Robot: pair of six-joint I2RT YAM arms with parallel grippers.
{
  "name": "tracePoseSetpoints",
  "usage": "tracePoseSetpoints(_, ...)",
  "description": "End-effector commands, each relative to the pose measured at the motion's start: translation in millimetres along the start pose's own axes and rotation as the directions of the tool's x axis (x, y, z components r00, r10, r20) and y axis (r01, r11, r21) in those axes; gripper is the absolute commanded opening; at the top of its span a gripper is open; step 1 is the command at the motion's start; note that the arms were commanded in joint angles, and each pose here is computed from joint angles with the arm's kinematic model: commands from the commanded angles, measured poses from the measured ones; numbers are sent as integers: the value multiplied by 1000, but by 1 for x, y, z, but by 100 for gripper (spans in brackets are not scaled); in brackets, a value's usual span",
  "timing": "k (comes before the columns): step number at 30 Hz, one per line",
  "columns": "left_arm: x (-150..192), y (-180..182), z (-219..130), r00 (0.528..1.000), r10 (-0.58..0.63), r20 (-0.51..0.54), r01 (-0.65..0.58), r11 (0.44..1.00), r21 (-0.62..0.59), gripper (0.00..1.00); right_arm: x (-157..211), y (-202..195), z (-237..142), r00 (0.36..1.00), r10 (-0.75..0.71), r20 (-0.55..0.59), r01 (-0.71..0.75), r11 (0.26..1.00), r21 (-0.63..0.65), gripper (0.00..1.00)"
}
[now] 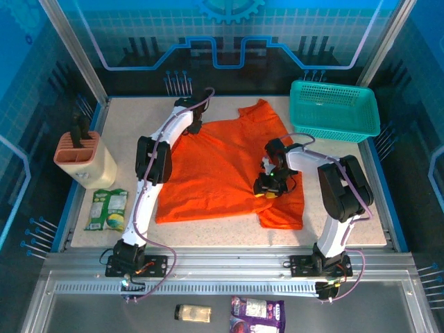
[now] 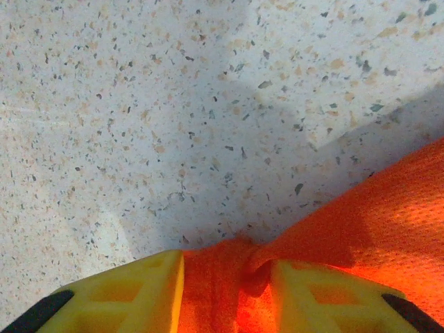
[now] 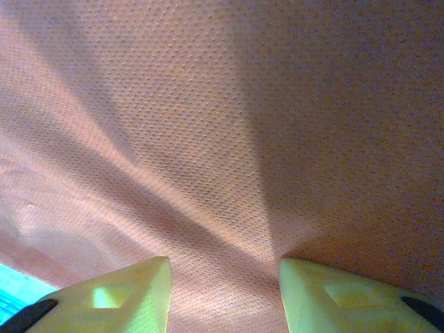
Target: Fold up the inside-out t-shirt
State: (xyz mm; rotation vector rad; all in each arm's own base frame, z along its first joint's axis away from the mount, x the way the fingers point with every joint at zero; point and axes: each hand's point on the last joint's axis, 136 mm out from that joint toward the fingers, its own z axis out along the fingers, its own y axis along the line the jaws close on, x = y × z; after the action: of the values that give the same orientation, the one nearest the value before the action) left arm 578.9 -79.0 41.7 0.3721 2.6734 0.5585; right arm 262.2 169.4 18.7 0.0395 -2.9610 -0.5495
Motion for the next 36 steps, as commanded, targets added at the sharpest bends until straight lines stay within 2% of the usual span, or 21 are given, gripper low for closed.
tracePoseSetpoints(1,3,19,1,1000,-3,-14,3,999,-42,37,15,-17,2,999,23,-44,-20,998,55,47)
tracePoseSetpoints(4,5,21,2,1000,-5,-22,4,999,-38,31,15,-18,1,999,25,-44,-23,998,57,47)
tracePoseSetpoints(10,0,20,-7,1000,-21,2,21,1000,-2,9,15,-19,1,999,28,-43,-25,998,62,46)
tracePoseSetpoints(13,-4,25,-13,998,-68,17,67,997,39,0,14,-22,1,999,38,-38,-35,996,76,46)
tracePoseSetpoints(17,-9,34,-30,983,-181,30,174,973,152,0,11,-19,-5,999,46,-24,-45,997,55,45)
tracePoseSetpoints(20,-12,36,-42,970,-240,27,227,944,239,0,-6,4,-23,999,28,38,-26,999,-43,46)
tracePoseSetpoints(24,-6,27,-43,973,-230,-3,221,931,290,0,-49,44,-59,985,18,173,18,979,-201,47)
tracePoseSetpoints(28,3,19,-35,975,-217,-38,218,929,300,0,-101,78,-80,965,14,262,67,953,-297,46)
tracePoseSetpoints(32,8,16,-31,976,-211,-49,216,932,292,1,-158,106,-89,940,27,341,109,922,-373,46)
tracePoseSetpoints(36,10,16,-26,975,-215,-51,220,935,278,7,-212,124,-87,920,38,389,134,905,-403,45)
